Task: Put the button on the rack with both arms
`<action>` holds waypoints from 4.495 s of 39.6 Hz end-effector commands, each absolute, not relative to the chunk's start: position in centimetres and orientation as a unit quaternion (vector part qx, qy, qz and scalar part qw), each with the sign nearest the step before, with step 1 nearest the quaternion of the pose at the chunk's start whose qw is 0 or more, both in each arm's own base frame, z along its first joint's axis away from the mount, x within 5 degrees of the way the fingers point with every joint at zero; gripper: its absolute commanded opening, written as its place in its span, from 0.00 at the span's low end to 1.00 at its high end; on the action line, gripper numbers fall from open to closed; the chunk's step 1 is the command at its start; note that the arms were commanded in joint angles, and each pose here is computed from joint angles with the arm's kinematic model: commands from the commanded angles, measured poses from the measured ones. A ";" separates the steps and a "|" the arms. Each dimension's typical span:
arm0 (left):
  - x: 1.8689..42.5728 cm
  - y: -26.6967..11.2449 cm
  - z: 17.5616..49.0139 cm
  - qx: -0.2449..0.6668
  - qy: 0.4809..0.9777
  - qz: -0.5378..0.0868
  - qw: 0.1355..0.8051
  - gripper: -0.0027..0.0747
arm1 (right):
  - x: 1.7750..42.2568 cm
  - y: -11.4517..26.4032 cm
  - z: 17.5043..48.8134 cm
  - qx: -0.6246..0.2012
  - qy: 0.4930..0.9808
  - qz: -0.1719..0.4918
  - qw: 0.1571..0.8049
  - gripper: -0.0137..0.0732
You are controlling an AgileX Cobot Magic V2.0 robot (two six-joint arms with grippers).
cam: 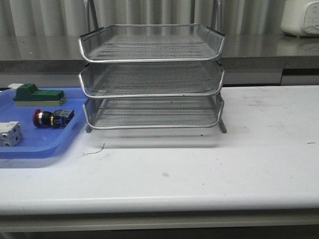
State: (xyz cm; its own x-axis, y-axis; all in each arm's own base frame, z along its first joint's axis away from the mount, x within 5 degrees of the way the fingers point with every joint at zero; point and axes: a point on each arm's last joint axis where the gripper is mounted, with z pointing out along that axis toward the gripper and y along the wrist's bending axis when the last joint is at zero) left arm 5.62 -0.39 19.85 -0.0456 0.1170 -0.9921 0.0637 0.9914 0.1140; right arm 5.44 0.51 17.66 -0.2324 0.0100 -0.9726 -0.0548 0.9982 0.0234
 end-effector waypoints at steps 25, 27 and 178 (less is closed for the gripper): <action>5.5 -0.3 20.5 0.050 0.689 0.021 0.723 0.01 | 5.5 0.4 18.8 -0.013 0.748 0.016 0.664 0.09; 5.5 -0.3 20.5 0.050 0.689 0.021 0.723 0.01 | 5.5 0.4 18.8 -0.013 0.748 0.016 0.664 0.09; 10.3 -0.6 32.9 0.050 0.712 0.011 0.700 0.93 | 33.0 5.6 23.5 0.128 0.825 0.415 0.362 0.61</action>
